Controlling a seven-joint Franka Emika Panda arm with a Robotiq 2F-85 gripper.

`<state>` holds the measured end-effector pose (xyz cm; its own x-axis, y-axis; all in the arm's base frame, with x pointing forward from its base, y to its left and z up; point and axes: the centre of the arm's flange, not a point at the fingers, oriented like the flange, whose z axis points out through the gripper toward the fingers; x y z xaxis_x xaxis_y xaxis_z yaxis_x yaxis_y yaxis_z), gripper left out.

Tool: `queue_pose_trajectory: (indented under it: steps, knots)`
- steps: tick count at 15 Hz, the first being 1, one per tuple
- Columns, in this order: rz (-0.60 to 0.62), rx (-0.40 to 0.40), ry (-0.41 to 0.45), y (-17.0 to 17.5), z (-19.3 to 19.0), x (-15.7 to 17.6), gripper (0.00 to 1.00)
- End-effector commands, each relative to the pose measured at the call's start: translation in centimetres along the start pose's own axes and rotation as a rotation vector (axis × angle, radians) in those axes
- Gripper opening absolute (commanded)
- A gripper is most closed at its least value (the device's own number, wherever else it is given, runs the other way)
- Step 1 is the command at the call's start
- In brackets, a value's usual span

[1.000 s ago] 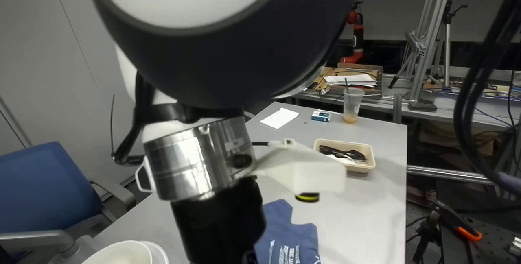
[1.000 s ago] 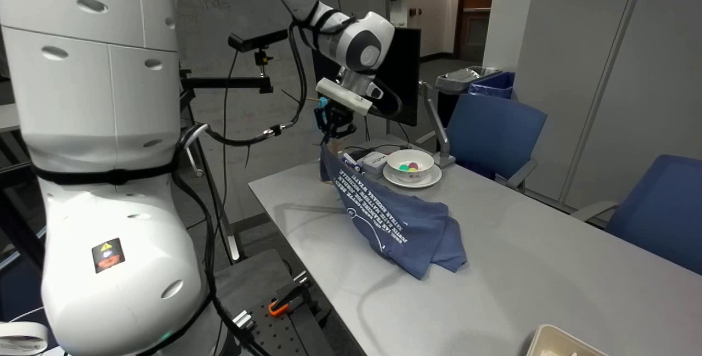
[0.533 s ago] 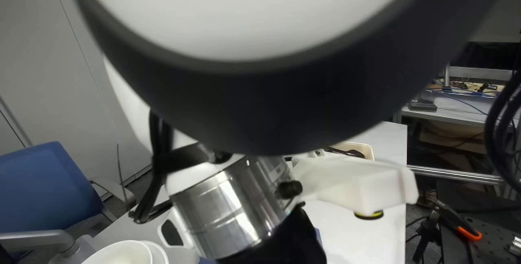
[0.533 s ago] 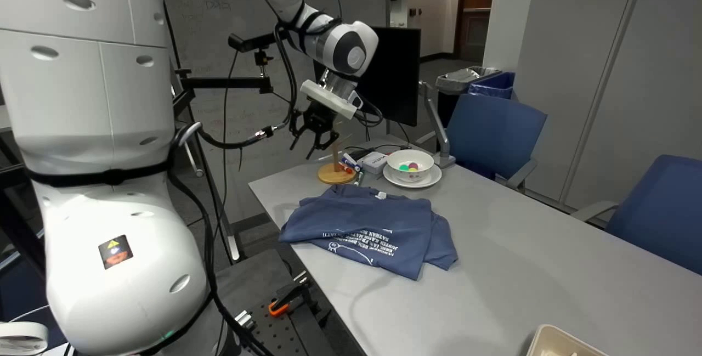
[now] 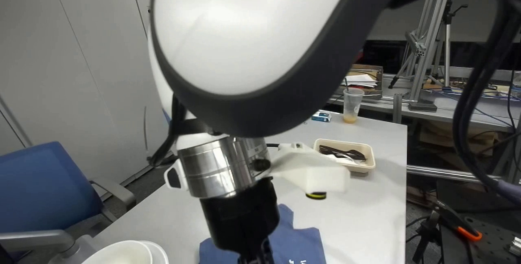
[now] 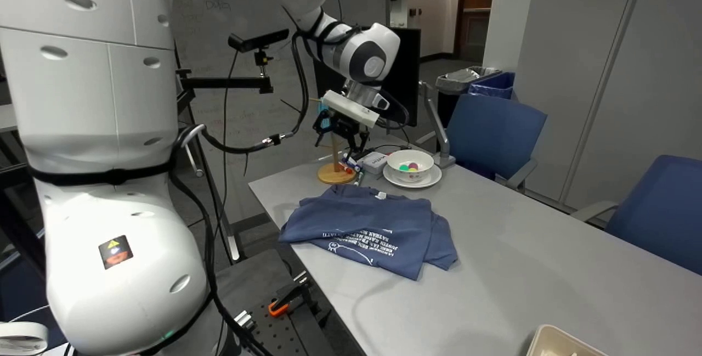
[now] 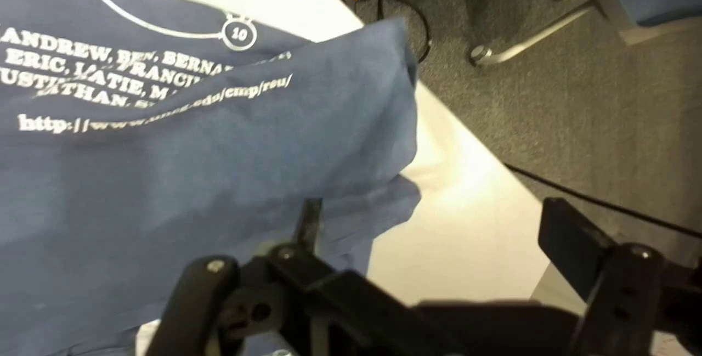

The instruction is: Unfold the shirt

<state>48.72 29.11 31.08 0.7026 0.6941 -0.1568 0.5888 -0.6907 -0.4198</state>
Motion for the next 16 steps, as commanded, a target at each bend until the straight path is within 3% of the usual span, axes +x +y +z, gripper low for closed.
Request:
queue_pose_trajectory:
  steps: [1,7,13,16]
  knots:
    - [0.070,-0.054,0.086,3.8,2.4,1.5,1.00]
    - [0.101,-0.096,0.212,8.0,8.3,3.3,1.00]
    - [-0.023,-0.313,0.287,8.9,11.4,5.3,1.00]
    - [-0.055,-0.369,0.300,9.1,12.7,5.8,1.00]
